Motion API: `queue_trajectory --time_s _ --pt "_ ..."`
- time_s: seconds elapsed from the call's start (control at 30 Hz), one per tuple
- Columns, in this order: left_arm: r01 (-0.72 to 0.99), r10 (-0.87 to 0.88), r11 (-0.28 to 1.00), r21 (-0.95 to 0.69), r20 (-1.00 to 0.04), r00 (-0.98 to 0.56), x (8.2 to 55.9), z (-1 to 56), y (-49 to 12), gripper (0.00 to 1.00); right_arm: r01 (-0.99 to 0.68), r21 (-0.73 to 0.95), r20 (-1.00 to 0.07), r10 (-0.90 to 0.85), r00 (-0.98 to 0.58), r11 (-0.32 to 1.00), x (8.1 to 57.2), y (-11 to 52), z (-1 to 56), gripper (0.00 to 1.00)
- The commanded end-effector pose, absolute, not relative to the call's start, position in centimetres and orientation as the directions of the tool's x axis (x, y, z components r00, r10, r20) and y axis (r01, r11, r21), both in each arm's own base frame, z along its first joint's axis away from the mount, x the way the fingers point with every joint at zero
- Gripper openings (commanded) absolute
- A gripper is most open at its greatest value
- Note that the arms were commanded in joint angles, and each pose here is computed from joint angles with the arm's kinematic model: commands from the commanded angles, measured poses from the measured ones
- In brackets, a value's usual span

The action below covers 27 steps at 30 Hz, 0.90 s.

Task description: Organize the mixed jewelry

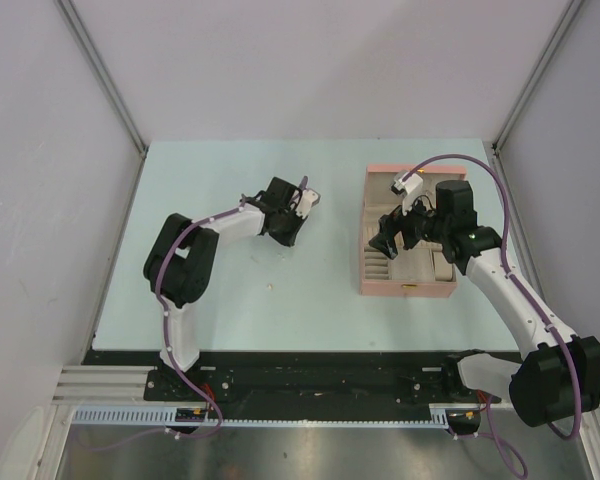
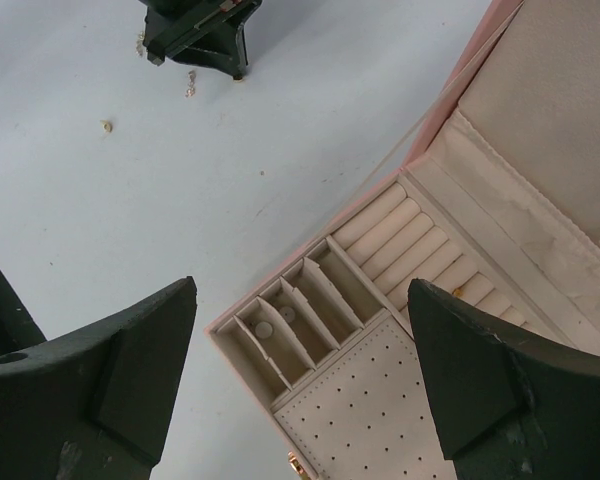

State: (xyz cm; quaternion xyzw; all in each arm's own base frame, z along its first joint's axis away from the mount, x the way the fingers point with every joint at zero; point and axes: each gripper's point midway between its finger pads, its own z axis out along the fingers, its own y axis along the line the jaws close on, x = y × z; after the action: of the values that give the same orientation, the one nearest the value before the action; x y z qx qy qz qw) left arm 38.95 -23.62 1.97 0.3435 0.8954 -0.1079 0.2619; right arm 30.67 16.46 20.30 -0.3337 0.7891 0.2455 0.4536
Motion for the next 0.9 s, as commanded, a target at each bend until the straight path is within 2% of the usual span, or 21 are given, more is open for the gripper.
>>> queue_trajectory --time_s 0.0,0.3,0.57,0.7,0.87 --pt "0.675 0.548 0.738 -0.015 -0.571 -0.612 39.8 3.0 -24.6 0.12 -0.767 0.069 -0.889 -0.310 -0.337 0.638 30.6 16.6 20.7 0.91" --pt "0.682 0.549 0.731 -0.025 -0.572 -0.610 39.6 3.2 -24.8 0.01 -0.767 0.070 -0.886 -0.313 -0.342 0.637 30.6 16.6 20.5 0.91" --pt "0.695 0.525 0.715 -0.077 -0.597 -0.606 38.7 4.7 -25.5 0.00 -0.770 0.072 -0.891 -0.306 -0.335 0.633 30.5 16.7 20.8 0.93" --pt "0.711 0.499 0.691 -0.131 -0.626 -0.599 37.8 6.5 -26.2 0.00 -0.783 0.084 -0.900 -0.290 -0.325 0.616 30.2 17.1 21.4 0.96" --pt "0.726 0.396 0.606 -0.324 -0.669 -0.629 35.9 10.9 -28.0 0.00 -0.824 0.073 -0.927 -0.267 -0.264 0.562 29.5 18.3 23.1 1.00"
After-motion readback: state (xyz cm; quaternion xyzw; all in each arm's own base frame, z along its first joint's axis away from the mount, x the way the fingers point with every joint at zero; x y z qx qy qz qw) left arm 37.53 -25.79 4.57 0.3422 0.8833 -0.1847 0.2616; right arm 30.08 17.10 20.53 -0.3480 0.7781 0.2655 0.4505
